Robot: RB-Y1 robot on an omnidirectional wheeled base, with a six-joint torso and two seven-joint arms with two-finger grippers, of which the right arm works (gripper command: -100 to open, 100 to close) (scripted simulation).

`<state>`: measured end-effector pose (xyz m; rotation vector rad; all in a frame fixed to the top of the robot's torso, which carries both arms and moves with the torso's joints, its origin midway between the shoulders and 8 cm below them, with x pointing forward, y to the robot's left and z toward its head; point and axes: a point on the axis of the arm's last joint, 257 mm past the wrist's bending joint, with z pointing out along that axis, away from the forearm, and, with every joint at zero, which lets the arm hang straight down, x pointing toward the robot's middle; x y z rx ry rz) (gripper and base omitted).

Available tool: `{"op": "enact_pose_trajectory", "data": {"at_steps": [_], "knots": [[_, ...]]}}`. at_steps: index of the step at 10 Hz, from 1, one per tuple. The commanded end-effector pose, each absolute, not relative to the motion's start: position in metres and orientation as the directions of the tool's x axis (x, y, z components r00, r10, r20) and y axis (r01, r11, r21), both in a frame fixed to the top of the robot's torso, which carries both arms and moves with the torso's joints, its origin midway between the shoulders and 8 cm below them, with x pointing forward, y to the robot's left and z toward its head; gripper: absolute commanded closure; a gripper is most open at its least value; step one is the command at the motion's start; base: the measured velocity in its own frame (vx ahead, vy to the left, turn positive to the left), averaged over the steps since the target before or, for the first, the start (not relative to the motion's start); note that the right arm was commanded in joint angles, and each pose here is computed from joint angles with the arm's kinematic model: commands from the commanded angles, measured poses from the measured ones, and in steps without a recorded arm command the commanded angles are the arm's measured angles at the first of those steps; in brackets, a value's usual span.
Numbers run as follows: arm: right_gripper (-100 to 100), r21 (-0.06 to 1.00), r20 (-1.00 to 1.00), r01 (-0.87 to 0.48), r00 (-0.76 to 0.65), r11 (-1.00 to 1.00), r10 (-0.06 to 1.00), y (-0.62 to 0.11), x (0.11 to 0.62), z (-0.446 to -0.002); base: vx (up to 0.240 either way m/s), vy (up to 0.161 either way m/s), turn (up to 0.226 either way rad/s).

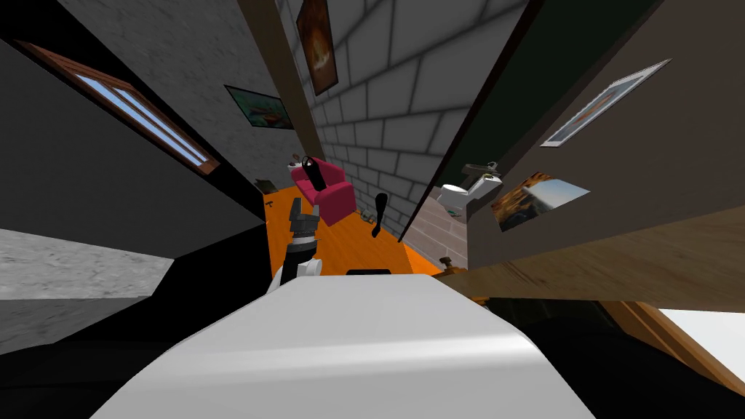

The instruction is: Pull the door open

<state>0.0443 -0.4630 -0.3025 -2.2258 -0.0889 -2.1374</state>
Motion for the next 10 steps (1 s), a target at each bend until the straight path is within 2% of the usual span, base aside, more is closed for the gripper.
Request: {"op": "enact_pose_trajectory", "data": {"at_steps": [1,4,10], "knots": [[100,-0.001,0.999,0.079,0.044,-0.997,0.003,-0.462,0.043,-0.303,-0.034,-0.008,0.014],[100,-0.001,0.999,0.079,0.044,-0.997,0.003,-0.462,0.043,-0.303,-0.011,-0.003,-0.003],[100,-0.003,0.999,0.113,0.035,-0.994,0.001,-0.470,0.066,-0.306,-0.230,-0.024,0.163]]}}
